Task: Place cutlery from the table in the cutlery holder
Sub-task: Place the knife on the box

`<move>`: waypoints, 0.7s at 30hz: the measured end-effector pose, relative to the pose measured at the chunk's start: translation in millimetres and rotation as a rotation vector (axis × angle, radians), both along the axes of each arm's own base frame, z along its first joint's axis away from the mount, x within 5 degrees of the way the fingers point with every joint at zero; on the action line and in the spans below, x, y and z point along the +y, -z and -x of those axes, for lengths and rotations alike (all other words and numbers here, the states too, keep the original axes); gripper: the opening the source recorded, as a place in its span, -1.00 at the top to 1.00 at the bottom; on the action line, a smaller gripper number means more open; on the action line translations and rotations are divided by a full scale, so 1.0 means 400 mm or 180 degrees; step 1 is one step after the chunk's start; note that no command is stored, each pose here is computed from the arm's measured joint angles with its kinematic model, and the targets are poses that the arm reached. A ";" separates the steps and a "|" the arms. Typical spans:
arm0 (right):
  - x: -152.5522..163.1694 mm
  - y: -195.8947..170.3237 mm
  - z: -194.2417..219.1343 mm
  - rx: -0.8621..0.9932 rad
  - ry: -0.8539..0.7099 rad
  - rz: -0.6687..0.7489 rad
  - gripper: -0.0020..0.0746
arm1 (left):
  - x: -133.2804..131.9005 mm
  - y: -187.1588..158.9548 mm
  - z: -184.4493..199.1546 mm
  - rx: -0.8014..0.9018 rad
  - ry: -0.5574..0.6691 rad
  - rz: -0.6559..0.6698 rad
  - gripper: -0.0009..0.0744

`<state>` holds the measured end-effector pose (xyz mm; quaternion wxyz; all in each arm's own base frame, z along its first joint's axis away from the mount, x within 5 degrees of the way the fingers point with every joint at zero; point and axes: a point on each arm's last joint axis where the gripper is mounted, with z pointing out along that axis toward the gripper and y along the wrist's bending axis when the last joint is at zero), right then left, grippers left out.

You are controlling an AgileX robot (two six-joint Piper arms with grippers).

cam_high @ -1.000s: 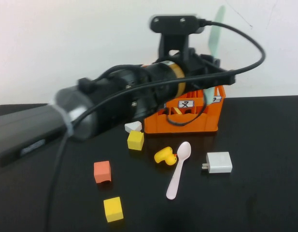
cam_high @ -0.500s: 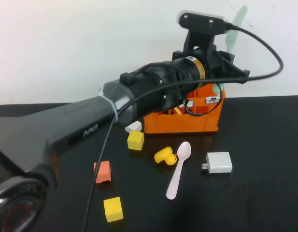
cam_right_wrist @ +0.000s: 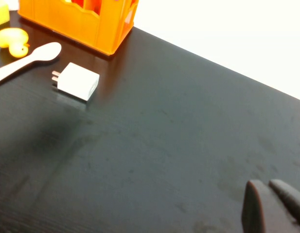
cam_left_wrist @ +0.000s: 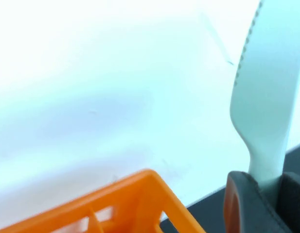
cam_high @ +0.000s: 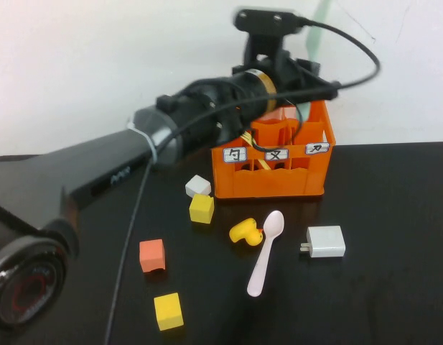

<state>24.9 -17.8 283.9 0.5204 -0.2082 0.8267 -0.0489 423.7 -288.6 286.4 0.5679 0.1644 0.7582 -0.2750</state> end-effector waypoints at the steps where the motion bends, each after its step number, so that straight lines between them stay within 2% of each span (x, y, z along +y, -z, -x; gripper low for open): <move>1: 0.000 0.000 0.000 0.0000 0.0000 0.0000 0.95 | 0.008 -0.001 -0.006 0.0013 -0.0005 0.0058 0.72; 6: 0.000 0.000 0.000 0.0000 0.0000 0.0000 0.95 | 0.018 0.008 -0.022 0.0003 0.0138 0.0272 0.72; 10: 0.000 0.000 0.000 0.0000 0.0000 0.0000 0.95 | 0.010 0.022 -0.023 -0.0068 0.0244 0.0228 0.72; 17: 0.000 0.000 0.000 0.0000 0.0000 0.0000 0.95 | -0.010 0.101 -0.045 -0.0128 0.0360 0.0039 0.72; 21: 0.000 0.000 0.000 0.0000 0.0000 0.0000 0.95 | -0.019 0.103 -0.058 -0.0205 0.0379 0.0026 0.72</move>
